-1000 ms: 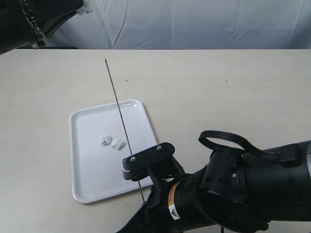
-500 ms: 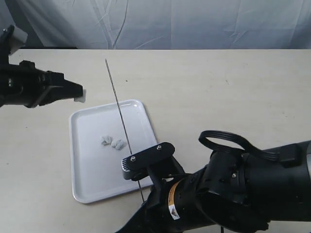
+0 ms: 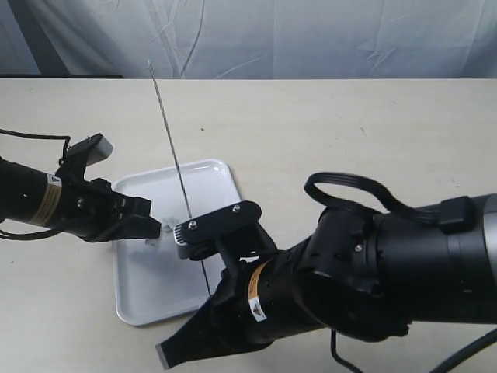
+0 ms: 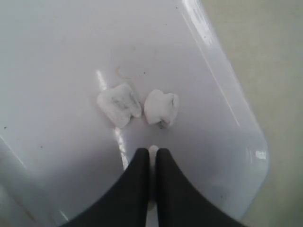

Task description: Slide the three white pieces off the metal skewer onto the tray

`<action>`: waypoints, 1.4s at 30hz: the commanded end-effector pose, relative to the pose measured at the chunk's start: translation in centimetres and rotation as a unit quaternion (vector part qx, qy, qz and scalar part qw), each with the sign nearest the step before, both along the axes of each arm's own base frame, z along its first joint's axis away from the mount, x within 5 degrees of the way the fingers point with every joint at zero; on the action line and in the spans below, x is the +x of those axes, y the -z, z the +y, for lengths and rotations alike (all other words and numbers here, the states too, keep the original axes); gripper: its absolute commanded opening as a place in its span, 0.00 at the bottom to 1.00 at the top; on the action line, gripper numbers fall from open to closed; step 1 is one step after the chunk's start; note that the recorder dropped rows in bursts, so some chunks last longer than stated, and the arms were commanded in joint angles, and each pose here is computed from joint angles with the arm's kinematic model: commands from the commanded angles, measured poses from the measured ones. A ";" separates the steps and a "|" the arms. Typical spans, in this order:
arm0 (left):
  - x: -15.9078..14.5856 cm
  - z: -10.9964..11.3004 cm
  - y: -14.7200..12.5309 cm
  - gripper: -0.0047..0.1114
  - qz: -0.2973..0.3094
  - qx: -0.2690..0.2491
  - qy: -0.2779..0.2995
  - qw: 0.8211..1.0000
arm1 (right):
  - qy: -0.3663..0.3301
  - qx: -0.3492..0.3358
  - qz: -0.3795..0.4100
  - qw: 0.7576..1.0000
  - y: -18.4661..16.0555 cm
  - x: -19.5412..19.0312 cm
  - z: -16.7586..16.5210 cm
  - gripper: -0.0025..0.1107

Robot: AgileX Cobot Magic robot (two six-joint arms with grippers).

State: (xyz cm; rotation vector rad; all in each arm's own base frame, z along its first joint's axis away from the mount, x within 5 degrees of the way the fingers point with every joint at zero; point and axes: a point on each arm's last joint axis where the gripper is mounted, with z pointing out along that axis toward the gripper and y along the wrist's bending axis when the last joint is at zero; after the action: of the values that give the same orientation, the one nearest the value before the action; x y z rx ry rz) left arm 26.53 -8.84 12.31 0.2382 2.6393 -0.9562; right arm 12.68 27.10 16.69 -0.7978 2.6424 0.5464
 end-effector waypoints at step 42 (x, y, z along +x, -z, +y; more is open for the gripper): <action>-5.9 4.8 -19.0 0.53 -0.380 -0.026 -0.094 0.920 | -0.045 -0.167 0.108 0.979 0.8 10.1 3.7 0.02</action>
State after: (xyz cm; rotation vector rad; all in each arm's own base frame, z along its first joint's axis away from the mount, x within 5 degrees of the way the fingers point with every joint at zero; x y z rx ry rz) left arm 21.83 -3.93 30.08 0.2344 1.9257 -0.6858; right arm 22.75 30.68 16.24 -0.9932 2.9177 0.2122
